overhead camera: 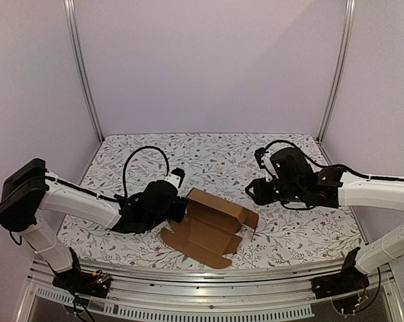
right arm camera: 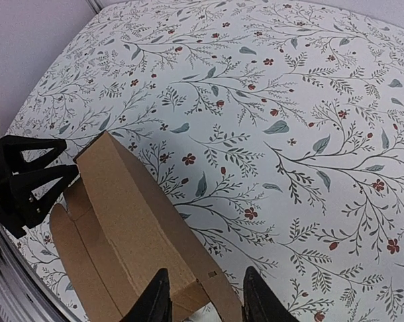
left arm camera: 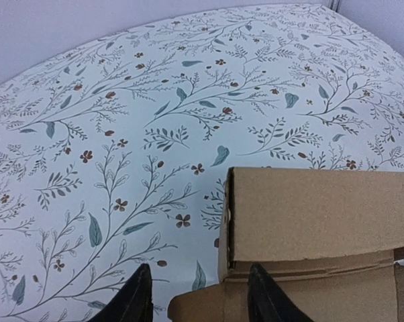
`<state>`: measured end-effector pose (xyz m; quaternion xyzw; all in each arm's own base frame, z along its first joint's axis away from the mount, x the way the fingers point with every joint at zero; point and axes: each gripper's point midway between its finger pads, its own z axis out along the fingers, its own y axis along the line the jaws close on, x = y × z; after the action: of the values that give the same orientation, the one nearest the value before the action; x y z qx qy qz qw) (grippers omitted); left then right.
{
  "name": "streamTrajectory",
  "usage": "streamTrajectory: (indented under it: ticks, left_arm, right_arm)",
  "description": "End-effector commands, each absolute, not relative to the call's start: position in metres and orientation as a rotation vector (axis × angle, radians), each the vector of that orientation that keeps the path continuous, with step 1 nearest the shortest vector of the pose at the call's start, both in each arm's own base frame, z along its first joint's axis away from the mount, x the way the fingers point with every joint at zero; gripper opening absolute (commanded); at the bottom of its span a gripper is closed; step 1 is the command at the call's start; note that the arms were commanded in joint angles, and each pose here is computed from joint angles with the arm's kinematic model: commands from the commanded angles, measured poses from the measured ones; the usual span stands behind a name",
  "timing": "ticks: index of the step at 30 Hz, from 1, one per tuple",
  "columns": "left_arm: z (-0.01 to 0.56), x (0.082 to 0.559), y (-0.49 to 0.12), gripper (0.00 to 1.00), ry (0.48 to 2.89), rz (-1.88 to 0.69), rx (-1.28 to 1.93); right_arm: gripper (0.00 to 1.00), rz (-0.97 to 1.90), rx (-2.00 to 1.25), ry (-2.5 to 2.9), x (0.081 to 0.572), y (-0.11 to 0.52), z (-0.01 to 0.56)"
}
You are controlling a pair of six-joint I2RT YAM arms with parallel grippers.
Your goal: Fold the paper box
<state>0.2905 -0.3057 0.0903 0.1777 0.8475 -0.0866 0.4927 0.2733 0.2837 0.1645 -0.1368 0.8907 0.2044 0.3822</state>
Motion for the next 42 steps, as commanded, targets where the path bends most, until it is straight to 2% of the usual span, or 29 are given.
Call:
streamTrajectory:
  ticks: [1, 8, 11, 19, 30, 42]
  left_arm:
    - [0.088, 0.272, -0.292, 0.47, 2.106, -0.19, 0.493]
    - [0.115, 0.269, -0.292, 0.5, 2.105, -0.223, 0.513]
    - [0.122, 0.276, -0.294, 0.5, 2.138, -0.21, 0.526]
    - [0.137, 0.301, -0.31, 0.51, 2.214, -0.367, 0.529]
    - [0.12, 0.324, -0.319, 0.49, 2.339, -0.455, 0.518]
    - [0.108, 0.315, -0.31, 0.48, 2.389, -0.475, 0.5]
  right_arm:
    - [0.37, 0.477, -0.355, 2.298, 0.263, 0.265, 0.168]
    - [0.39, 0.47, -0.374, 2.372, 0.248, 0.256, 0.159]
    - [0.39, 0.458, -0.356, 2.4, 0.243, 0.249, 0.154]
    - [0.4, 0.456, -0.321, 2.49, 0.23, 0.242, 0.136]
    - [0.41, 0.472, -0.277, 2.585, 0.224, 0.249, 0.113]
    - [0.39, 0.48, -0.313, 2.648, 0.228, 0.268, 0.098]
